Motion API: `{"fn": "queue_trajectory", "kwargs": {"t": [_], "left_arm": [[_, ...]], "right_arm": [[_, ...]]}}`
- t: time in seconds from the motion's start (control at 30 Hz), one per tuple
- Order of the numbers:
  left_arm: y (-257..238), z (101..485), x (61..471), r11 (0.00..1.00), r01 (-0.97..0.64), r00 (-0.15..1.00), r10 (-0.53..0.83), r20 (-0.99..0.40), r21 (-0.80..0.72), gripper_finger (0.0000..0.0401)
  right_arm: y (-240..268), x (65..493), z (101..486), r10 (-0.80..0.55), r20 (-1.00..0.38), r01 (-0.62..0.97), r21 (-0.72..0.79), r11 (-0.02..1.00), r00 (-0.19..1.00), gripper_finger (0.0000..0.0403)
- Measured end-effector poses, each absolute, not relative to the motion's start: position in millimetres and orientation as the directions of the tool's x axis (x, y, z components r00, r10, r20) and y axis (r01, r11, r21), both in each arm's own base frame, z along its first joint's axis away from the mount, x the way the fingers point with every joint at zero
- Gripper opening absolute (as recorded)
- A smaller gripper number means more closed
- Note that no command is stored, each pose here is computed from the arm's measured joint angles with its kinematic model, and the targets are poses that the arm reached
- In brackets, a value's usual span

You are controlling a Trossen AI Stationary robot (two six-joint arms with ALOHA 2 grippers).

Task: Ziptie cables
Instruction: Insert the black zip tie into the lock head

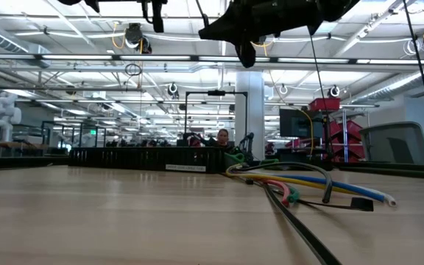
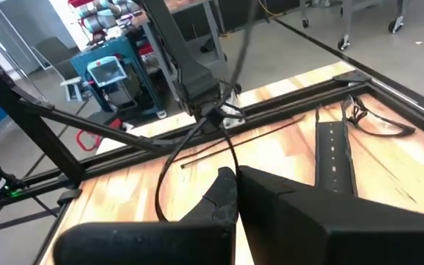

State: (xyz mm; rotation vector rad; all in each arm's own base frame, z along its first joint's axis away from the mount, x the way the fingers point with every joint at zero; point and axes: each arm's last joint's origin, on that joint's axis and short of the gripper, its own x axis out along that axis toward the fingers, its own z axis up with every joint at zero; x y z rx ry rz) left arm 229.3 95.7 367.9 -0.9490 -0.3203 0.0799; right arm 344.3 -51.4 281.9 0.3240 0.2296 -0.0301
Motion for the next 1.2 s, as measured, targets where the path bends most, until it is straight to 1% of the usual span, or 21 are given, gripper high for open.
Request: {"fn": "queue_trajectory", "kwargs": {"t": [0.33,0.53,0.63,0.8,0.93,1.07,1.2], "left_arm": [[103.3,381.6,213.4,0.625,0.099,0.915,0.249,0.317,-0.775,0.0000],[103.5,388.1,203.5,0.646,0.100,0.901,0.264,0.344,-0.757,0.0000],[101.9,387.7,204.7,0.644,0.107,0.906,0.251,0.341,-0.758,0.0000],[97.5,379.0,216.4,0.631,0.080,0.935,0.221,0.278,-0.771,0.0005],[95.6,378.2,219.1,0.659,0.075,0.937,0.210,0.279,-0.748,0.0035],[95.1,377.5,219.5,0.655,0.084,0.943,0.191,0.272,-0.751,0.0082],[89.2,377.4,221.8,0.656,0.114,0.953,0.141,0.269,-0.746,0.0131]], "right_arm": [[-51.7,344.2,278.9,0.006,-0.253,0.080,0.328,0.941,0.967,0.0000],[-52.1,344.5,282.0,-0.003,-0.229,0.080,0.328,0.941,0.973,0.0000],[-52.0,344.8,283.4,-0.002,-0.212,0.073,0.327,0.942,0.977,0.0000],[-51.3,345.1,280.4,0.006,-0.228,0.073,0.338,0.938,0.974,0.0000],[-51.4,345.1,280.4,0.005,-0.228,0.075,0.345,0.936,0.974,0.0000],[-51.5,345.0,280.4,0.005,-0.228,0.079,0.356,0.931,0.974,0.0004],[-51.5,343.8,276.0,-0.002,-0.274,0.107,0.370,0.923,0.962,0.0022]]}}
